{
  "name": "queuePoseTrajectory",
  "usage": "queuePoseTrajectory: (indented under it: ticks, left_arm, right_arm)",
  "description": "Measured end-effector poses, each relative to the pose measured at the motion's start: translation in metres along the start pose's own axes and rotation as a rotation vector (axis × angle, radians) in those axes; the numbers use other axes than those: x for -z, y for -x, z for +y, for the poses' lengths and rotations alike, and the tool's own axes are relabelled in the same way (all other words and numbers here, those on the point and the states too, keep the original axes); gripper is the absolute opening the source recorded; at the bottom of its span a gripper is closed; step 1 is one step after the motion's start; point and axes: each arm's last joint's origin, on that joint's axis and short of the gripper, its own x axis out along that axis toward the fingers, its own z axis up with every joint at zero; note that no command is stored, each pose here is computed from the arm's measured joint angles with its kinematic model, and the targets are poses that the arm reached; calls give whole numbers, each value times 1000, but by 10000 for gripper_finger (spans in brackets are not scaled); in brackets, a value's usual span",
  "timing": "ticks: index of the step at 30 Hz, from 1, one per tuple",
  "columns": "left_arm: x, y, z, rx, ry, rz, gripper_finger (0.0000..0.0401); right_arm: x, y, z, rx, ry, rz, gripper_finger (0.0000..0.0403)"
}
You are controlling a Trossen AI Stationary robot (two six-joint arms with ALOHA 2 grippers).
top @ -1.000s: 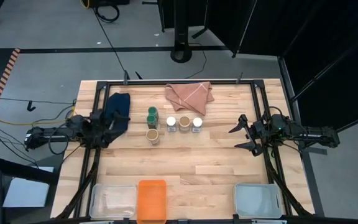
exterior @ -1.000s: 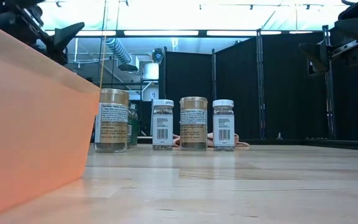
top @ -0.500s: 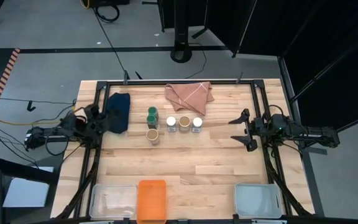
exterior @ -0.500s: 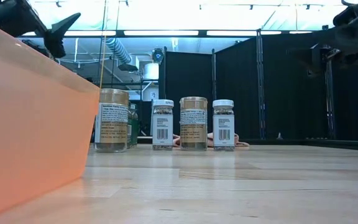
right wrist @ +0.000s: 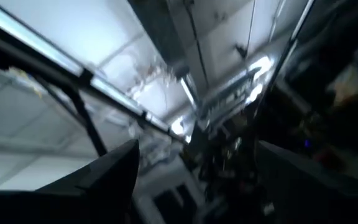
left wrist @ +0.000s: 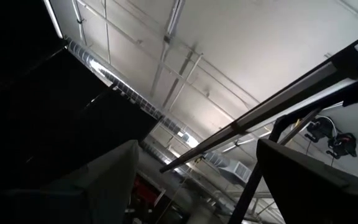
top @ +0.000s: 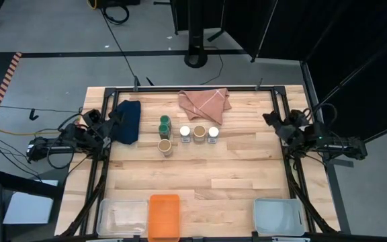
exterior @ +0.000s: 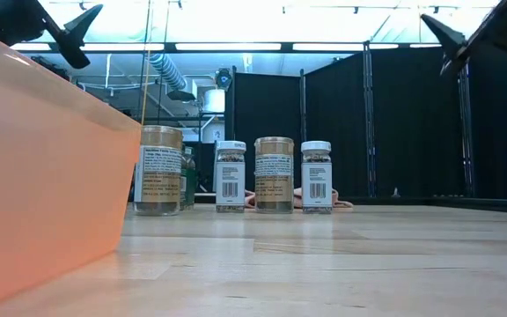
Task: Sort spices by type
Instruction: Put the right white seasoning bottle into the orange bin
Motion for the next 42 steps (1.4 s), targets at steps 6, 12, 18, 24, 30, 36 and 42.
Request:
queuePoseTrajectory:
  ticks: [6,12,18,24,30,36,42]
  left_arm:
    - [0,0,0,-2,0,-2,332]
    - [0,0,1,-32,-1,-18,332]
    - [-1,0,2,-55,3,-33,332]
    - [-2,0,1,-49,72,-45,332]
    - [-11,-5,-7,-25,89,-77,332]
    - [-14,-6,-10,-21,91,-89,332]
    - [-14,-7,-10,-26,87,-82,332]
  right_arm:
    - [-6,0,4,-27,-2,-72,321]
    - [-7,0,4,-15,-21,-96,323]
    - [-11,1,3,53,-22,-182,321]
    - [-39,-8,26,30,65,-256,321]
    - [-92,-30,71,118,256,-125,320]
    - [-124,-77,102,290,401,185,320]
    - [-119,-142,107,378,543,467,318]
